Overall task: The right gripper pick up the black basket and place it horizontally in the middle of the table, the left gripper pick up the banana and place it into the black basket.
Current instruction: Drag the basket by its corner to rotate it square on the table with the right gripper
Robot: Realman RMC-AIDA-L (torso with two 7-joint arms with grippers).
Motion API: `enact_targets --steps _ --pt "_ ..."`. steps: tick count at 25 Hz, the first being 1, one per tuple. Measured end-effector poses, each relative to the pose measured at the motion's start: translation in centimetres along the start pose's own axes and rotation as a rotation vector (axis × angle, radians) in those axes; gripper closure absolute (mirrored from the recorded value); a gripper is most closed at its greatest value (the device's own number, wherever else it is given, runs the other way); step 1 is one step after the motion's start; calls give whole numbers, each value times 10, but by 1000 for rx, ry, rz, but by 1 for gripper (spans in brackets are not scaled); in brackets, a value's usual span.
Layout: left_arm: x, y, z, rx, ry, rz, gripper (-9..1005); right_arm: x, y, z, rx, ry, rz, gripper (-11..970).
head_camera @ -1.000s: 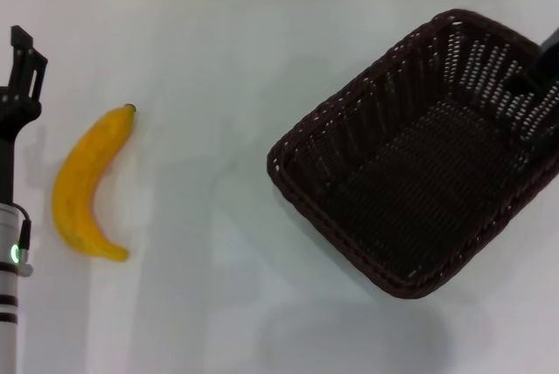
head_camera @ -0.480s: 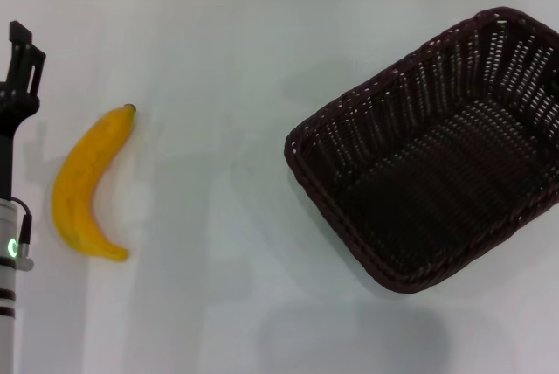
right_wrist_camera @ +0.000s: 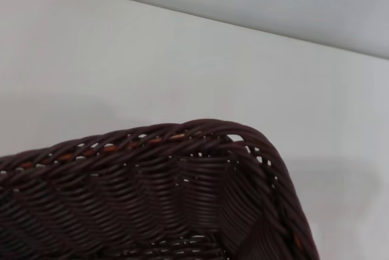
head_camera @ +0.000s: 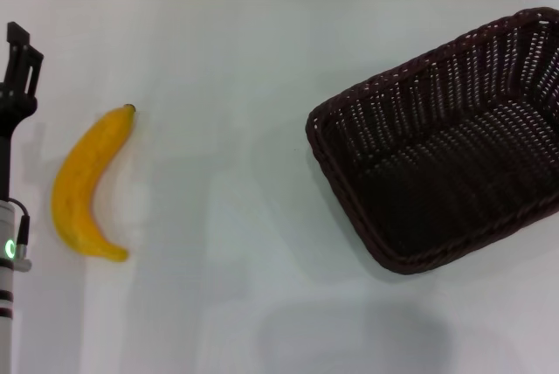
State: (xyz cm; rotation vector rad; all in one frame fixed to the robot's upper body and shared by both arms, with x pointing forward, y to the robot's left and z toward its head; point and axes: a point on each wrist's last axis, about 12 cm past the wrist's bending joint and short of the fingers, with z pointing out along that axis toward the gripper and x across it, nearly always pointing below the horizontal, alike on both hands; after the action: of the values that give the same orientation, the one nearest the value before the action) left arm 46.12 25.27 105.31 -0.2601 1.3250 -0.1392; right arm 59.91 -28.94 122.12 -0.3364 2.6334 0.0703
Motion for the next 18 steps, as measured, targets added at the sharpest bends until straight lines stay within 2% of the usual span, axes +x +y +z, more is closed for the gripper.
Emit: enact_targets --steps 9,18 --pt "-1 5 2 -8 -3 -35 119 10 -7 2 -159 -60 118 785" --pt "-2 6 2 0 -8 -24 119 28 -7 20 -294 -117 222 805"
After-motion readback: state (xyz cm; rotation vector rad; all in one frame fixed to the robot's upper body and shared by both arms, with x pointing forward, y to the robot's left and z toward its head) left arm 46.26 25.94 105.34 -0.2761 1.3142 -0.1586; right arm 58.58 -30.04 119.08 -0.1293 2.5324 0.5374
